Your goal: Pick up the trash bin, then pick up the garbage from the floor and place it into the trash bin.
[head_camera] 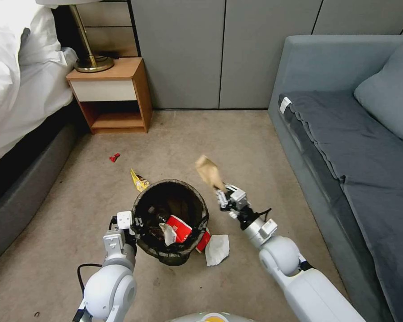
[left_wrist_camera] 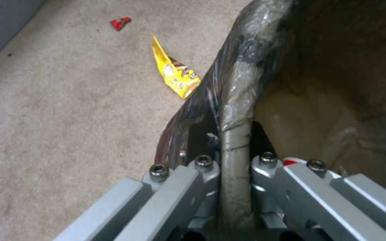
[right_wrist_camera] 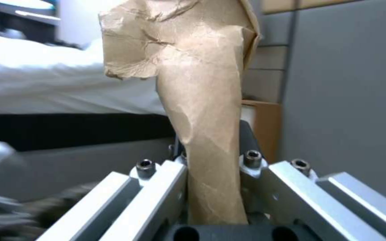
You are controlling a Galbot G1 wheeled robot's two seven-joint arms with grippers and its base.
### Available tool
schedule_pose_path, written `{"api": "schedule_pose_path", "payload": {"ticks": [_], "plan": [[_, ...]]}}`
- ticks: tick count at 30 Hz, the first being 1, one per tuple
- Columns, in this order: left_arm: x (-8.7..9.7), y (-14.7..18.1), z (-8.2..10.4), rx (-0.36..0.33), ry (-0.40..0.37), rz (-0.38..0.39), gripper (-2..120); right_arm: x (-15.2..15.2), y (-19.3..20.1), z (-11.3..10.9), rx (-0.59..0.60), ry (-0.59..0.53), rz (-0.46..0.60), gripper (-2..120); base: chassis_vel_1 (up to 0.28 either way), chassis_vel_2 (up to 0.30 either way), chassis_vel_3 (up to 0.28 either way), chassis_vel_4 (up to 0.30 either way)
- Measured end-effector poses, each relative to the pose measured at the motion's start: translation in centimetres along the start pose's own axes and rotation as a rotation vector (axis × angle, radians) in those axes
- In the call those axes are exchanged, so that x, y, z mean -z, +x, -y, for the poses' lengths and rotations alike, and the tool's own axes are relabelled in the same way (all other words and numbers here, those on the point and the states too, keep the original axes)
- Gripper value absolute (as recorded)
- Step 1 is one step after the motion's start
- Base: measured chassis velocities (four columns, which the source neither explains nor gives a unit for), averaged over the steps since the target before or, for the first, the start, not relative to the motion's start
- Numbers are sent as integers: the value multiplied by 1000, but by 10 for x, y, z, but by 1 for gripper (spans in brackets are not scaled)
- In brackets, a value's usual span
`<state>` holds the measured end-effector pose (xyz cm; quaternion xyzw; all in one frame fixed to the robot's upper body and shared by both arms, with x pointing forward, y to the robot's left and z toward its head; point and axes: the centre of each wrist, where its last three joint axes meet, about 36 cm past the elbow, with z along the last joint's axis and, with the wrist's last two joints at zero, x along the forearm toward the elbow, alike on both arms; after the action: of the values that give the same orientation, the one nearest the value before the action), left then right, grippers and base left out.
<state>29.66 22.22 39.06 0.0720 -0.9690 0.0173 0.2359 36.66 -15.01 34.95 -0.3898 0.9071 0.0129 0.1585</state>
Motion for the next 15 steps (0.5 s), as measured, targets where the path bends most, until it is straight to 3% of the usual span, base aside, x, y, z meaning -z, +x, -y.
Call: {"api": "schedule_pose_path", "payload": {"ticks": [7,15], "plan": [[0,1,1,-1,1,0,0,-6,-2,-35,96,-37,-23,0,0,0,0,0],[1,4,3,-3,6,4,0,-29,-2,-45,109,-53,-72,0,0,0,0,0]]}}
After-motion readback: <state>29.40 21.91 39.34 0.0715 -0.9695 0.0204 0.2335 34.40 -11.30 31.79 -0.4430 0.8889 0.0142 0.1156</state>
